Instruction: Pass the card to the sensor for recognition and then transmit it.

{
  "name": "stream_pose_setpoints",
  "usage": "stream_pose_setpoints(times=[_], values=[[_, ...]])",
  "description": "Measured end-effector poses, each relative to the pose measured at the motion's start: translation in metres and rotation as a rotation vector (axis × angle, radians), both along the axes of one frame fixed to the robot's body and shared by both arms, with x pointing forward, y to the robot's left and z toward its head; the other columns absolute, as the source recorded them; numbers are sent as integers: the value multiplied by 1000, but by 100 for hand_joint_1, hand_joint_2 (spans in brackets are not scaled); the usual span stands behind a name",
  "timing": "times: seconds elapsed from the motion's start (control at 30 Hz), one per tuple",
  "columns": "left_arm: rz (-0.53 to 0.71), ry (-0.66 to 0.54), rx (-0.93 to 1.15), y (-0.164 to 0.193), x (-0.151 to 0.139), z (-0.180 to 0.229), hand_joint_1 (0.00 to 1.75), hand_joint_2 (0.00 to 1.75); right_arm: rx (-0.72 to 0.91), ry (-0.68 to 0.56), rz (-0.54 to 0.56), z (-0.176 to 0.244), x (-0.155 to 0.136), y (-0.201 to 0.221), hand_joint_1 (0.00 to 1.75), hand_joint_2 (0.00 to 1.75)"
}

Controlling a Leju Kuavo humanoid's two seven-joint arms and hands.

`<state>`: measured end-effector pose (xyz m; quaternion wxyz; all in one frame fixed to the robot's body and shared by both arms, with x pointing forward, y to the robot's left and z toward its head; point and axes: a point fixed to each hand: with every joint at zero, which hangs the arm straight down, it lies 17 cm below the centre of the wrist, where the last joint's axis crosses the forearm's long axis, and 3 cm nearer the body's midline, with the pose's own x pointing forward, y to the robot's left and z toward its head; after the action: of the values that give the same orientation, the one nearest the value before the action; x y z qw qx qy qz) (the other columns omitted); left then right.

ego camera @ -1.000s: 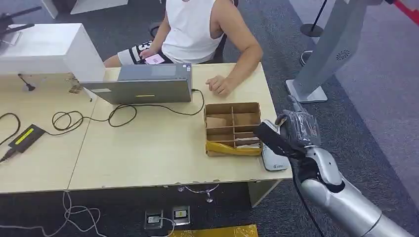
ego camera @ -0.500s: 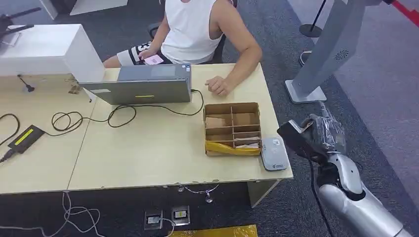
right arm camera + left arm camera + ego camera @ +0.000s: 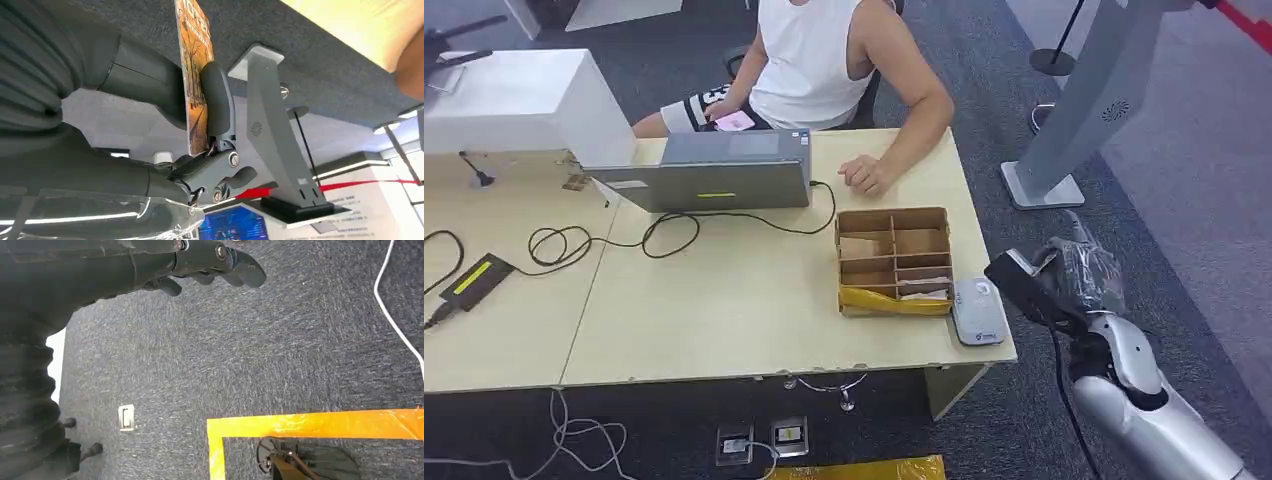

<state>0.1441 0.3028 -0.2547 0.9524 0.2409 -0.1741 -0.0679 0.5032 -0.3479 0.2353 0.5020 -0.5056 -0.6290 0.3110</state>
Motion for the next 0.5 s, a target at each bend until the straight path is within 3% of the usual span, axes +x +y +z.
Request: stream_pose_setpoints(times=[0.5], values=[[-20, -7, 3, -2, 9, 2, 0, 175, 7, 95, 62, -38, 7, 32, 175, 175]])
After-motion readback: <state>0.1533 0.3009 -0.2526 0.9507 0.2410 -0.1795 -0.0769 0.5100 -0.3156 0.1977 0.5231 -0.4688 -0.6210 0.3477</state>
